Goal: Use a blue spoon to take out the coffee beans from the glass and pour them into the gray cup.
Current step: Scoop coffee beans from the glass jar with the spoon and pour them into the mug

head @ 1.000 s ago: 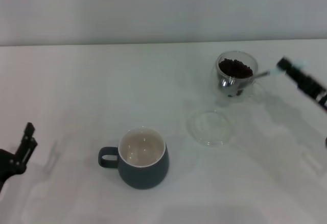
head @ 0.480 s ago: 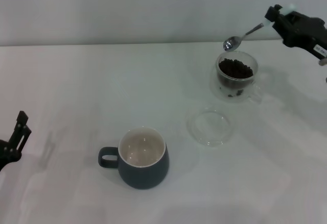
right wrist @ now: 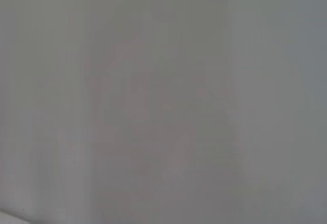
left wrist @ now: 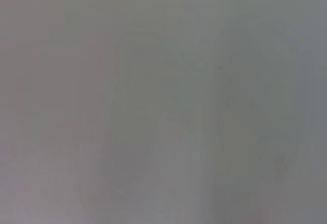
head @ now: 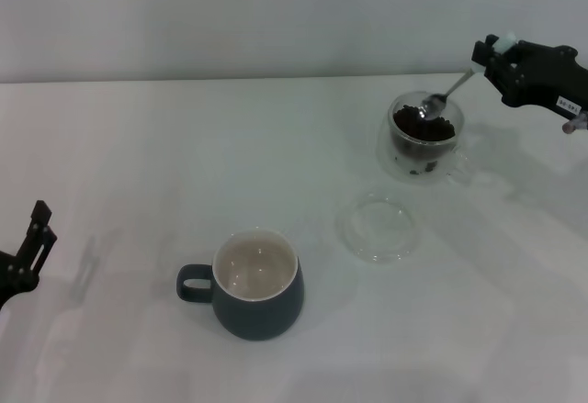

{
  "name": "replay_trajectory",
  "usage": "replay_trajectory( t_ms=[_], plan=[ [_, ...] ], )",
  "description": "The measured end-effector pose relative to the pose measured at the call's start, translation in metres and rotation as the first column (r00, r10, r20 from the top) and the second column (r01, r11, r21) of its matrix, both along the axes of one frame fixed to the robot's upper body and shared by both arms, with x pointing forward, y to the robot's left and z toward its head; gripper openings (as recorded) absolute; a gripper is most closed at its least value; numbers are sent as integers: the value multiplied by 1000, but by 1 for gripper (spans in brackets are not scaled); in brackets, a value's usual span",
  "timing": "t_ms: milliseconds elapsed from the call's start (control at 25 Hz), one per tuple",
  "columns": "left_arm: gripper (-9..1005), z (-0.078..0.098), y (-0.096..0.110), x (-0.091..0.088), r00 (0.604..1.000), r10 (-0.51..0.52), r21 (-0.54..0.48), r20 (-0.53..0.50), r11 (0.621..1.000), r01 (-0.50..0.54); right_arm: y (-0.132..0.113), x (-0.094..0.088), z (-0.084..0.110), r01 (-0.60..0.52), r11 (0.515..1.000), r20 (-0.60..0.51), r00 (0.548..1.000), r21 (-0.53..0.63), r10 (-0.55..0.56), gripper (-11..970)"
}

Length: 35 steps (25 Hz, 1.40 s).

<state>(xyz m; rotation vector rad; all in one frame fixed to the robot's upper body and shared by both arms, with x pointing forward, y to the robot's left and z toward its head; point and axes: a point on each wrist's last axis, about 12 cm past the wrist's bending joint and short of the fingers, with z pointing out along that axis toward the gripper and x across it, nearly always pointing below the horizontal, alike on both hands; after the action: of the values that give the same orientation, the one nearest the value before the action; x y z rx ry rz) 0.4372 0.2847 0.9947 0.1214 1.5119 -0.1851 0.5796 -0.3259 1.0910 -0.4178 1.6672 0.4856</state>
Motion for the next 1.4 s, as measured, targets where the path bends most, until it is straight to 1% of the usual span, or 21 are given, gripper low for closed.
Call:
replay_trajectory(
  t_ms=[320, 640, 1040, 1400],
  plan=[
    [774, -2, -2, -4, 1000, -8, -5, -9, 1000, 8, -5, 1, -3, 17, 997, -21, 1000, -69, -19, 146],
    [774, -3, -6, -5, 1000, -22, -15, -14, 1000, 22, -4, -3, -8, 16, 998, -38, 999, -58, -19, 147],
    [775, -4, -8, -8, 1000, -21, -28, -20, 999, 20, 1, -8, -15, 14, 1000, -124, 992, 27, -10, 148],
    [775, -4, -9, -9, 999, -24, -30, -21, 999, 23, 0, -6, -17, 67, 990, -201, 979, 121, -41, 148]
  ],
)
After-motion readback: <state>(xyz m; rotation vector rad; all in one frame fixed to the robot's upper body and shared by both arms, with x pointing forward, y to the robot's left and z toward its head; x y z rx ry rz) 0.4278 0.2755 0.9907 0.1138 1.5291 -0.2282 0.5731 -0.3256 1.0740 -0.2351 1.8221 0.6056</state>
